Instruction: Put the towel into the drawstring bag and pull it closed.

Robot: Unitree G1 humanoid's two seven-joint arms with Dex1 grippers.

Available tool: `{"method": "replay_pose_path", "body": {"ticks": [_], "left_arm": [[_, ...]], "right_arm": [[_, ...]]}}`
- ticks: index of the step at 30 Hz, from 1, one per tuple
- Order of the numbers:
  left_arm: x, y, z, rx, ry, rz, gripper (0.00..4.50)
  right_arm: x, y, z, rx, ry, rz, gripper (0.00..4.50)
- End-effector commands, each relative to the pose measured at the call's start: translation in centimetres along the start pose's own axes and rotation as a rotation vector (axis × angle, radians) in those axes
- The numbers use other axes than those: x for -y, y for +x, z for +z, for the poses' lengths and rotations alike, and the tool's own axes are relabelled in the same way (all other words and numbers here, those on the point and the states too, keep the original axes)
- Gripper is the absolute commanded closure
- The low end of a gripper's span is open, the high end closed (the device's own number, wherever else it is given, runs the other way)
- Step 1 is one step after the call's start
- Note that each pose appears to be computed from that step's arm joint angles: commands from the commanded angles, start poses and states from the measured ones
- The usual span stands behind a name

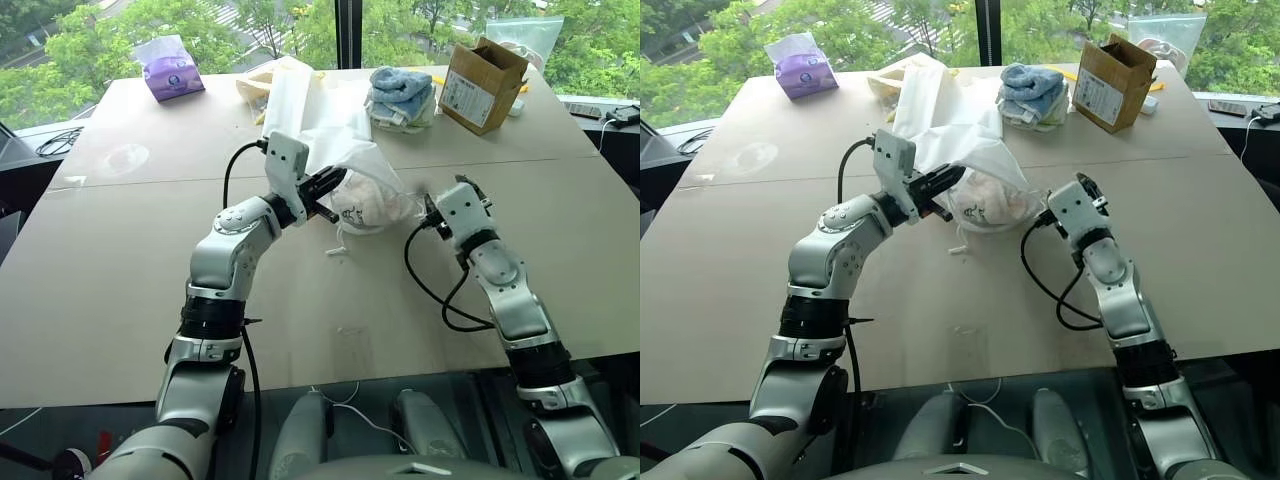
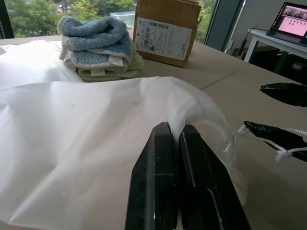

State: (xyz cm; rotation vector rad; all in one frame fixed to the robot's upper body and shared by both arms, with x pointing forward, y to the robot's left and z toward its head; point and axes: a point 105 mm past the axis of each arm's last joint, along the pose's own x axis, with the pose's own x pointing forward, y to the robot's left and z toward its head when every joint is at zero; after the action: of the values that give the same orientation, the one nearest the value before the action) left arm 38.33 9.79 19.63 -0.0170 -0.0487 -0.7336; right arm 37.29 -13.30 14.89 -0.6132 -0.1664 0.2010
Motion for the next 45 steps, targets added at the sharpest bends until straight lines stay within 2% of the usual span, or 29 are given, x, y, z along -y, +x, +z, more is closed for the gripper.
{"method": "replay_pose_path", "body": {"ticks": [1, 9, 12, 17, 23, 28, 33, 38, 41, 45], "left_arm": [[0.5, -0.1, 1.9, 0.053, 0.035, -0.013, 4.5], [0.6, -0.1, 1.9, 0.05, 0.032, -0.013, 4.5], [0.6, -0.2, 1.9, 0.048, 0.033, -0.014, 4.5], [0.6, -0.2, 1.9, 0.043, 0.034, -0.014, 4.5], [0.4, -0.1, 1.9, 0.047, 0.053, -0.008, 4.5], [0.2, 1.8, 2.1, 0.065, 0.09, -0.022, 4.5], [1.3, 4.1, 2.6, 0.078, 0.153, -0.1, 4.5], [2.3, 4.3, 2.3, 0.085, 0.146, -0.164, 4.5], [2.4, 4.0, 1.9, 0.083, 0.14, -0.161, 3.74], [2.2, 3.2, 1.3, 0.073, 0.15, -0.145, 1.93]], "right_arm": [[1.1, -0.7, 1.0, 0.031, -0.048, -0.034, 1.23], [1.0, -1.5, 0.7, 0.015, -0.047, -0.035, 1.23], [1.2, -1.7, 0.9, 0.025, -0.043, -0.042, 2.12], [1.8, -1.7, 2.1, 0.072, -0.035, -0.078, 4.47], [3.2, -1.4, 3.8, 0.122, 0.034, -0.139, 4.47], [4.6, -0.9, 5.4, 0.148, 0.091, -0.189, 4.47], [5.3, -0.8, 6.4, 0.161, 0.101, -0.203, 4.47], [5.7, -1.2, 6.5, 0.152, 0.117, -0.227, 4.47], [5.7, -1.5, 6.2, 0.138, 0.117, -0.224, 4.5], [5.8, -1.7, 6.1, 0.131, 0.108, -0.214, 4.5]]}}
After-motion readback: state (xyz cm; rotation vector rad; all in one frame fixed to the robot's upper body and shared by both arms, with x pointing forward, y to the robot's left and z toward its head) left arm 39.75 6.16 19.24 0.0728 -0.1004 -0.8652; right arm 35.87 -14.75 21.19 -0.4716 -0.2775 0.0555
